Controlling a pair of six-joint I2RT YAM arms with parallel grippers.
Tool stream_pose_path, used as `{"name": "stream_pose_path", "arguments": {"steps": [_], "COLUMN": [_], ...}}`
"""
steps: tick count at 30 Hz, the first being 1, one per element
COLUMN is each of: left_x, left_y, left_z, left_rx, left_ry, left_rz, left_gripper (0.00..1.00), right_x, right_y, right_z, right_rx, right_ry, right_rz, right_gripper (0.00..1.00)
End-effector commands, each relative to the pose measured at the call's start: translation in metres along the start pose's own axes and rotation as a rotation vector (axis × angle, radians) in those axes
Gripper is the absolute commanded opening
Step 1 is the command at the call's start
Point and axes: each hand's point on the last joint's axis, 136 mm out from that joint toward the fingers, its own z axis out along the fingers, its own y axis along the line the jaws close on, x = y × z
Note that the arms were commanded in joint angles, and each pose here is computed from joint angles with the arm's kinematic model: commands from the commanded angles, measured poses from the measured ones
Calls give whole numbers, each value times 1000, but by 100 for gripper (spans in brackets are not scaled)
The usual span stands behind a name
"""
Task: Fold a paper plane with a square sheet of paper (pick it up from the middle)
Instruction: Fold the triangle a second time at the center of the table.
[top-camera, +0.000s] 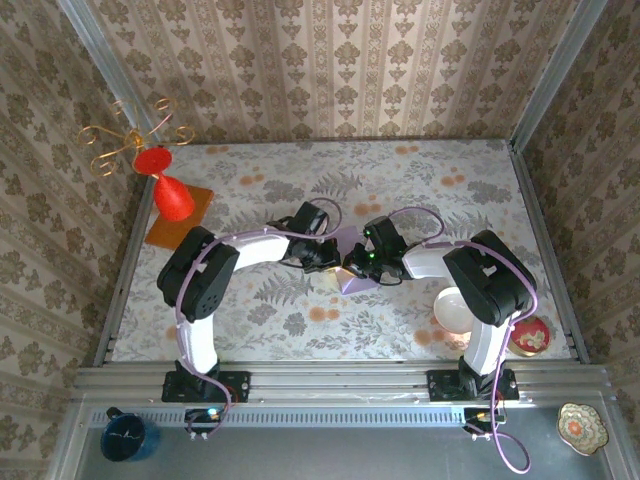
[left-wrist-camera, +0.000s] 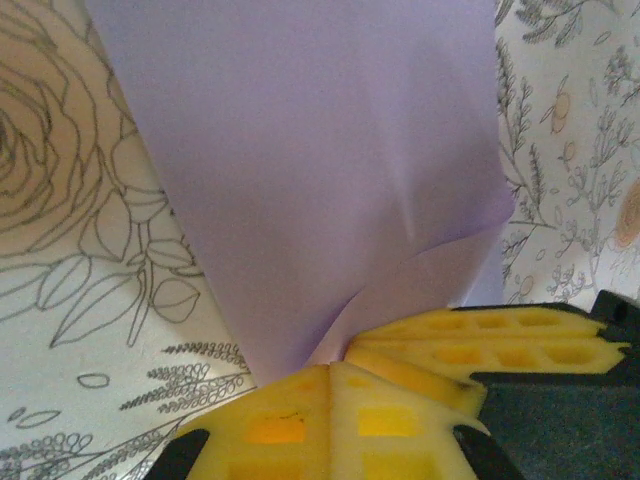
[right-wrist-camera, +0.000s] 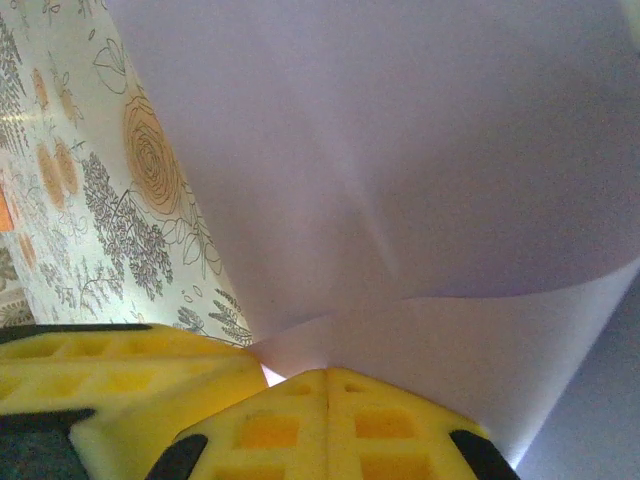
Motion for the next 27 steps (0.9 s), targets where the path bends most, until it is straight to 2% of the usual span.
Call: {"name": "stream_pose_path", "arguments": {"steps": [1, 11, 16, 21, 27], "left_x": [0, -5, 7, 17, 12], "left_y": [-5, 7, 32, 46, 42], "left_z": [3, 11, 14, 11, 9], "left_rx": [-11, -71, -142, -168, -161], "left_ry": [14, 9, 26, 45, 45], "left_rz": [6, -4, -33, -42, -21], "left_gripper": [0, 0, 0, 0, 0], "right_x": [16, 17, 11, -9, -14], "right_y": [-39, -36, -18, 21, 16], "right_z": [8, 9, -3, -35, -35], "right_rx": [118, 95, 27, -63, -39], "right_ry": [46, 46, 36, -23, -5], "right_rz": [56, 62, 56, -59, -151], "right_gripper": [0, 0, 0, 0, 0]}}
